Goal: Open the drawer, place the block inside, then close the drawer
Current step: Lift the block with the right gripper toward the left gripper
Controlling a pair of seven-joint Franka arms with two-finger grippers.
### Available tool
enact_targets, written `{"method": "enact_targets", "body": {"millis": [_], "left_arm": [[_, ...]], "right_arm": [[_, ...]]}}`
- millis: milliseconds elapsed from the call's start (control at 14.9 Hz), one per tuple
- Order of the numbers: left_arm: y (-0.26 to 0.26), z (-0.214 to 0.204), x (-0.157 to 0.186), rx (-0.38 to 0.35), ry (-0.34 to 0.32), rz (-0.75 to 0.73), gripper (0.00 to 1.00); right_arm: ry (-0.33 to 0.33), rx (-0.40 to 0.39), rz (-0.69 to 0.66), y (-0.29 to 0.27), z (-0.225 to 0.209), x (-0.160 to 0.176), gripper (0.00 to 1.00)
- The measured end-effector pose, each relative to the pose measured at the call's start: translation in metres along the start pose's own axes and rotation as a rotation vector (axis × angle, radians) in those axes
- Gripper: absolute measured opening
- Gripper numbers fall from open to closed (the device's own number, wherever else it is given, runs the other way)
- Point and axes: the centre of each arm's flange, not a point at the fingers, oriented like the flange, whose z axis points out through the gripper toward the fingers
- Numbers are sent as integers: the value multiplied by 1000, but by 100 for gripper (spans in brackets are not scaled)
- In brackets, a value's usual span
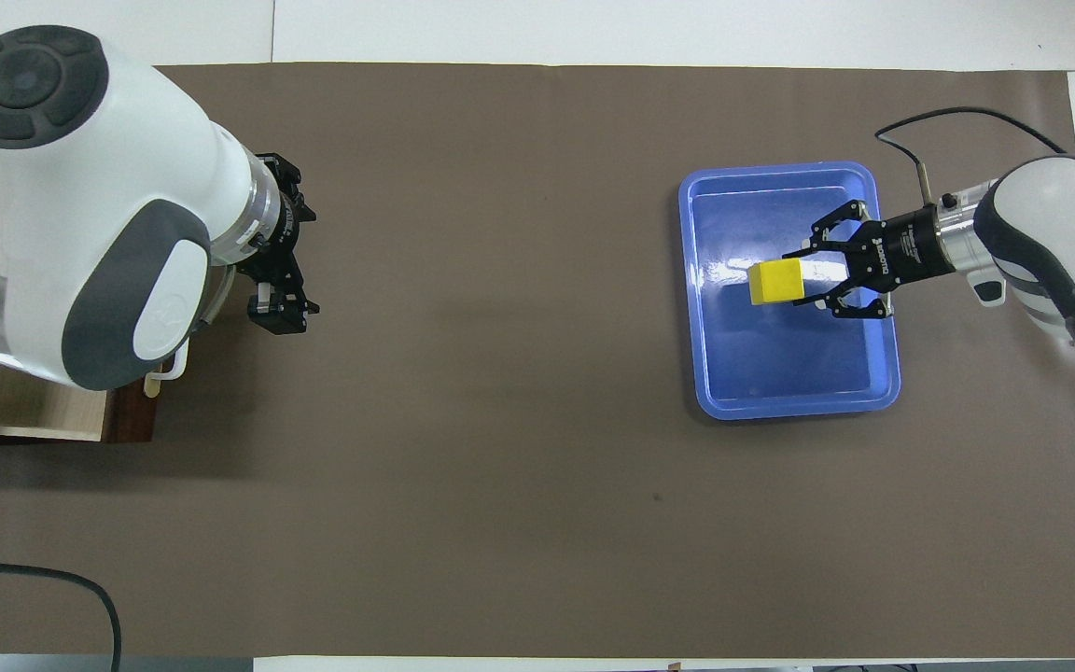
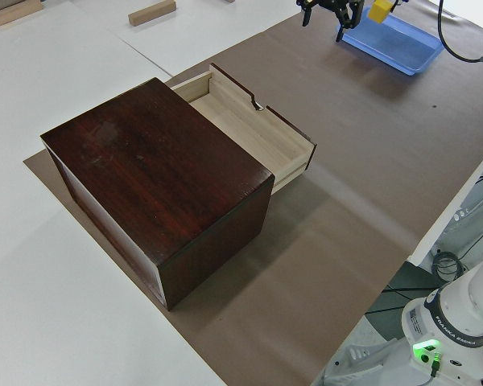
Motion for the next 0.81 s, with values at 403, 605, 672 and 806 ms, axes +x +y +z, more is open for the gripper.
{"method": "enact_targets", "body": {"millis": [403, 605, 672, 806], "left_arm": [[-29, 8, -54, 22, -16, -14, 100], [-20, 39, -55, 74, -10, -35, 100], [-20, 49, -60, 86, -5, -38, 100], [-22, 56, -71, 88, -3, -57, 100]], "right_arm": [[-7, -36, -15, -7, 88, -113, 55], [4, -14, 12, -4, 120, -151, 55], [6, -11, 17, -3, 127, -158, 55], [7, -12, 24, -2, 130, -161, 55]]}}
